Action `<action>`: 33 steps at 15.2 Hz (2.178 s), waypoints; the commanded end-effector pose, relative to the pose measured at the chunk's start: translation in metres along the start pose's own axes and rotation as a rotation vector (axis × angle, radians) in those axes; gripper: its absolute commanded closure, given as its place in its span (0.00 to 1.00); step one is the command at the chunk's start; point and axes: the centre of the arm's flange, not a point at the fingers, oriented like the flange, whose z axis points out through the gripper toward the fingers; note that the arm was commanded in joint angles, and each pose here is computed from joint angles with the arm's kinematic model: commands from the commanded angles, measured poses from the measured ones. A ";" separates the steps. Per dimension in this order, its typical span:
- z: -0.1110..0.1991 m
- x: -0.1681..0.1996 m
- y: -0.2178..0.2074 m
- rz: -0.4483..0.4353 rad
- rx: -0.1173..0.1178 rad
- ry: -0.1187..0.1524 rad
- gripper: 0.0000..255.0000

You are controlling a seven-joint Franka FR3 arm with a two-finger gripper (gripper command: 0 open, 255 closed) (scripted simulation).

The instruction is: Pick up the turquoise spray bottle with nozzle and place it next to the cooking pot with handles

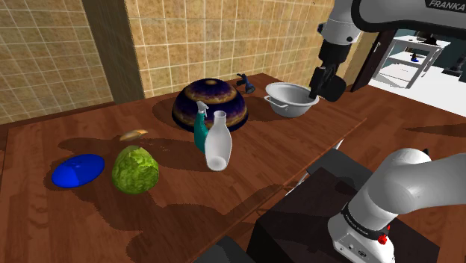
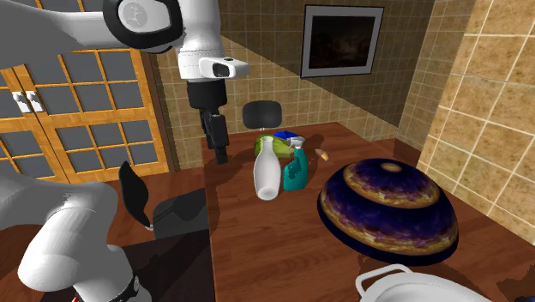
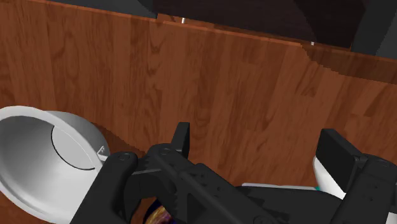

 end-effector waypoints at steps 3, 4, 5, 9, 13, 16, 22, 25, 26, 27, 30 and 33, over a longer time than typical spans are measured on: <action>0.016 0.010 -0.015 0.009 0.005 0.030 0.00; 0.024 0.015 -0.022 0.014 0.007 0.044 0.00; 0.032 0.020 -0.029 0.018 0.009 0.059 0.00; 0.062 0.043 -0.058 0.037 0.018 0.118 0.00; 0.090 0.068 -0.087 0.055 0.027 0.178 0.00; 0.110 0.088 -0.108 0.069 0.034 0.222 0.00; 0.148 0.132 -0.151 0.096 0.048 0.311 0.00; 0.164 0.156 -0.172 0.110 0.054 0.355 0.00; 0.170 0.164 -0.179 0.115 0.057 0.370 0.00; 0.175 0.172 -0.185 0.119 0.059 0.385 0.00; 0.190 0.197 -0.206 0.133 0.066 0.429 0.00; 0.203 0.223 -0.226 0.147 0.073 0.474 0.00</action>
